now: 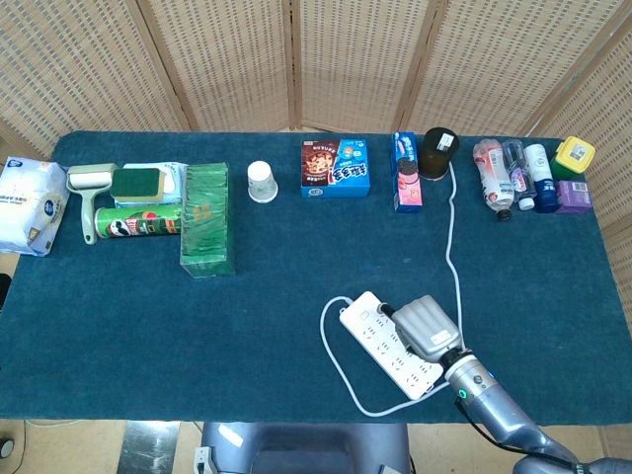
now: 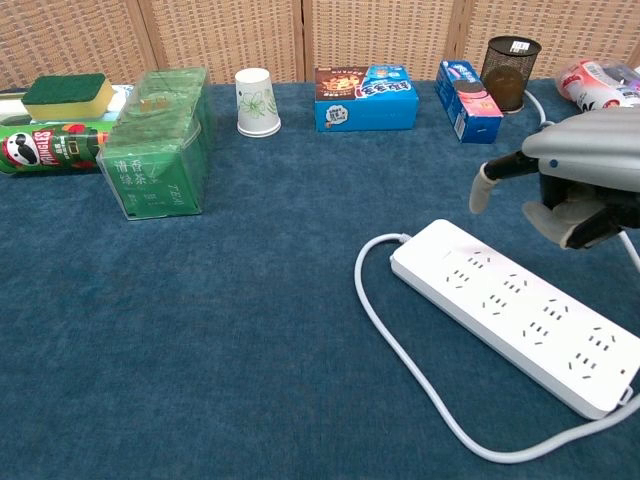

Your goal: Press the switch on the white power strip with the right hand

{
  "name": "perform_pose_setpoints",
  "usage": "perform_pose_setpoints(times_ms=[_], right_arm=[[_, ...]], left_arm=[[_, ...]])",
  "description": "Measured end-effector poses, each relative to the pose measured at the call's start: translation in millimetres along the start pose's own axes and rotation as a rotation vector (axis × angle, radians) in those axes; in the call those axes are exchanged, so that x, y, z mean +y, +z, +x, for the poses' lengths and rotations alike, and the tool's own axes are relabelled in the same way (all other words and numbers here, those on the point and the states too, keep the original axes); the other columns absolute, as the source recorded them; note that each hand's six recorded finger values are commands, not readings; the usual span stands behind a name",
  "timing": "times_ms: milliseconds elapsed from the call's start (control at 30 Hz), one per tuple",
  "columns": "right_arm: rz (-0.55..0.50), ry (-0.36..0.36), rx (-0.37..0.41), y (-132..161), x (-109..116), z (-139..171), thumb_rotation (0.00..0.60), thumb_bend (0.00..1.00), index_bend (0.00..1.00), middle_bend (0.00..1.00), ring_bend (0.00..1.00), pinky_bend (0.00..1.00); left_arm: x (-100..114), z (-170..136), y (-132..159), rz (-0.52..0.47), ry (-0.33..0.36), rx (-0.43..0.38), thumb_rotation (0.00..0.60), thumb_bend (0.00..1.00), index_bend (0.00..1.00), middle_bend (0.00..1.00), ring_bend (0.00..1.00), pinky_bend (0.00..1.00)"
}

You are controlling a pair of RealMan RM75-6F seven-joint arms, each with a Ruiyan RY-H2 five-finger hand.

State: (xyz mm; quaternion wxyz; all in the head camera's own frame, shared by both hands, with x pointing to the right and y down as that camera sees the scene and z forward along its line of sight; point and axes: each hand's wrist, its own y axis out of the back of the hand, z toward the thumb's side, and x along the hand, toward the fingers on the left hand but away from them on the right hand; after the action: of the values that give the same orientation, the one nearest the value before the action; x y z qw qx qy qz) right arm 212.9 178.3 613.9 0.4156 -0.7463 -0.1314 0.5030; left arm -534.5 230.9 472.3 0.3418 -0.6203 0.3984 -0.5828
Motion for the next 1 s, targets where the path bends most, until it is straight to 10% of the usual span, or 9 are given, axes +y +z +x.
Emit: perform_pose_setpoints(times_ms=[1000], right_arm=[[0.044, 0.067, -0.035, 25.9, -21.0, -42.4, 0.600, 0.79, 0.31, 1.00, 1.00, 1.00]], left_arm=[[-1.0, 1.4, 6.4, 0.014, -0.010, 0.001, 0.600, 0.05, 0.00, 0.00, 0.00, 0.00]])
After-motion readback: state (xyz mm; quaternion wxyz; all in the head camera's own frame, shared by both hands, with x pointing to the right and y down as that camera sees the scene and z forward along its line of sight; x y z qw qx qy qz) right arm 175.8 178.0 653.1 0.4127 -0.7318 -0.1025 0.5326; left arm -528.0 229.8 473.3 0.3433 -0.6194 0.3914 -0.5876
